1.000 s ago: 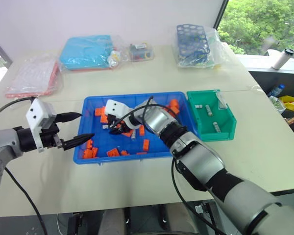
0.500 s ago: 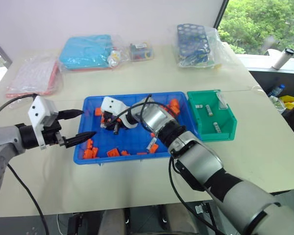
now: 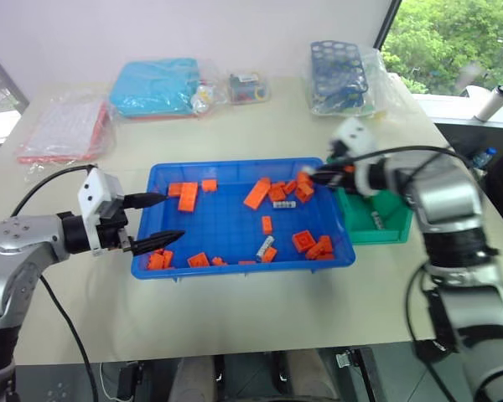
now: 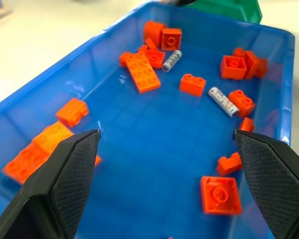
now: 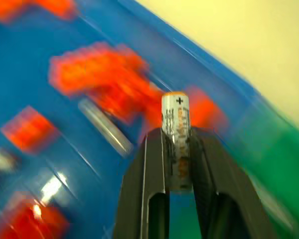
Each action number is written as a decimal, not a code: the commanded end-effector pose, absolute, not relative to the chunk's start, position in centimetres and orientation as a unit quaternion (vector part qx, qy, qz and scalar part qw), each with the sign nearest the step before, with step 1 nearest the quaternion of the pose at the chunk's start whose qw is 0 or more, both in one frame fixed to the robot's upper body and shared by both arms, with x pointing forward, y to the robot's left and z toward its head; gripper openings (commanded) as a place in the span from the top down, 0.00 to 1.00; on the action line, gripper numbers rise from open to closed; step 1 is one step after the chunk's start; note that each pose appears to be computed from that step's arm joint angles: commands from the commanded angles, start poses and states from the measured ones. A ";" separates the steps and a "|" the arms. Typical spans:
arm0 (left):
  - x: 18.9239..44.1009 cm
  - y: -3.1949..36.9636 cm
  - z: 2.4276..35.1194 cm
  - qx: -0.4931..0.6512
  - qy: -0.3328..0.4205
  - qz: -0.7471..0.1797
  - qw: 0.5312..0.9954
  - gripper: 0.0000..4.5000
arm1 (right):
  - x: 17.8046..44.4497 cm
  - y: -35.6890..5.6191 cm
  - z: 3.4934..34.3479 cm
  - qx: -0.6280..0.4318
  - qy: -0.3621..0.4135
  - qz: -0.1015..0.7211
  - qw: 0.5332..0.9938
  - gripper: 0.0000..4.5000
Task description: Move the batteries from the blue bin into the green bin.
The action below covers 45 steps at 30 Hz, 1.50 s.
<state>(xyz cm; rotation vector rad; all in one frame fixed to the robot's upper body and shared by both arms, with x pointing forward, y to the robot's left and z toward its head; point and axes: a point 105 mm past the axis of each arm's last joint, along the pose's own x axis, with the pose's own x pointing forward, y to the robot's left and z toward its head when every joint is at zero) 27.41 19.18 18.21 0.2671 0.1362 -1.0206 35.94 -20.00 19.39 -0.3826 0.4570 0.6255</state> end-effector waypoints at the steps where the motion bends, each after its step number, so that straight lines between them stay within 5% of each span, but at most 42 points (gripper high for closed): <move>1: 27.4 18.8 18.5 0.131 0.053 -0.497 0.856 0.00 | 34.2 -24.8 20.6 -0.176 0.224 0.233 0.930 0.98; 2: 27.5 18.6 18.5 0.131 0.052 -0.500 0.855 0.00 | 33.8 -25.5 20.2 -0.173 0.231 0.222 0.932 0.98; 11: 28.1 18.3 19.1 0.135 0.047 -0.512 0.847 0.00 | 33.5 -25.9 19.1 -0.192 0.236 0.215 0.928 0.01; 16: 28.2 18.3 19.1 0.137 0.045 -0.510 0.848 0.00 | 34.4 -25.4 21.6 -0.211 0.208 0.231 0.927 0.01; 21: 28.0 18.3 19.0 0.138 0.044 -0.508 0.849 0.00 | 34.8 -21.2 25.7 -0.246 0.156 0.333 0.897 0.01; 33: 26.9 16.9 19.1 0.150 0.053 -0.550 0.820 0.00 | 34.8 -9.0 20.0 -0.486 0.078 0.586 0.643 0.01; 45: 26.1 17.5 19.4 0.151 0.049 -0.525 0.836 0.00 | 33.7 -6.4 18.0 -0.567 -0.037 0.687 0.454 0.01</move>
